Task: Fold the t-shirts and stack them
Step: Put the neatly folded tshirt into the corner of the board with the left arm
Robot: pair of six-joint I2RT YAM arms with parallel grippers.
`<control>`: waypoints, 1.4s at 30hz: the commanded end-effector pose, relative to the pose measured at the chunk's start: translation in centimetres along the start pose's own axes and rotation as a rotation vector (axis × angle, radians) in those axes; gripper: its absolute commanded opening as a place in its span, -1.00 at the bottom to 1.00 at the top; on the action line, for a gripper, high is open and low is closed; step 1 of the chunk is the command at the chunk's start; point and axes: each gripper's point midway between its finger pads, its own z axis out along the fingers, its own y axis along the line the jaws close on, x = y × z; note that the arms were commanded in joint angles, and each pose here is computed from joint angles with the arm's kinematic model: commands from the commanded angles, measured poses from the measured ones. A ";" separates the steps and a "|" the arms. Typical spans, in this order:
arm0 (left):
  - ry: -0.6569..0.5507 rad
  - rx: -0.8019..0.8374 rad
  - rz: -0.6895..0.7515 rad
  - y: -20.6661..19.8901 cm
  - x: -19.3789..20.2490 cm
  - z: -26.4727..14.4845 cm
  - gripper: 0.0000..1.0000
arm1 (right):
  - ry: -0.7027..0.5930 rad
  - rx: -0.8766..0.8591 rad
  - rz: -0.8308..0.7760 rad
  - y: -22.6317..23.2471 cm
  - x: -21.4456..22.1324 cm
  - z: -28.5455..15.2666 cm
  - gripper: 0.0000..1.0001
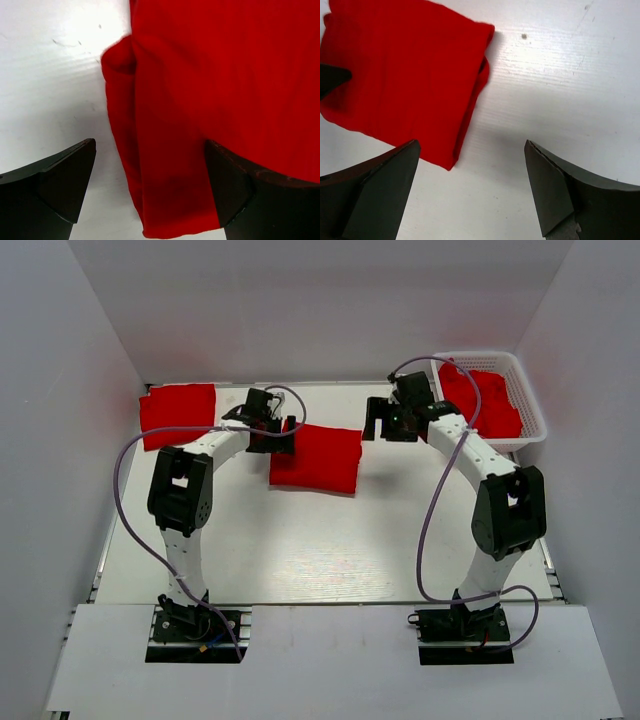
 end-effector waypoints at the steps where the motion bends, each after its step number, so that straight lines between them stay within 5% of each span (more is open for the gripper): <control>1: -0.082 0.084 -0.010 -1.4 -2.2 -1.9 1.00 | -0.039 -0.002 -0.011 0.1 -0.4 -0.9 0.81; 17: -0.014 0.050 -0.082 0.1 2.1 1.3 0.95 | -0.051 0.001 -0.006 0.1 0.0 -2.5 0.81; 30: 0.111 0.066 -0.139 -0.2 8.0 3.9 -0.03 | -0.079 0.030 0.000 -0.4 0.0 -3.5 0.81; 33: 0.104 0.081 -0.138 -0.5 7.8 3.9 -0.65 | -0.083 0.035 0.001 -0.5 0.1 -3.9 0.81; 34: 0.094 0.083 -0.125 -0.5 7.4 3.9 -1.00 | -0.085 0.036 0.001 -0.6 0.2 -4.1 0.81; 42: -0.197 0.073 0.024 -0.7 -3.0 -2.1 -1.00 | -0.165 0.112 0.026 -1.9 -0.3 -5.9 0.81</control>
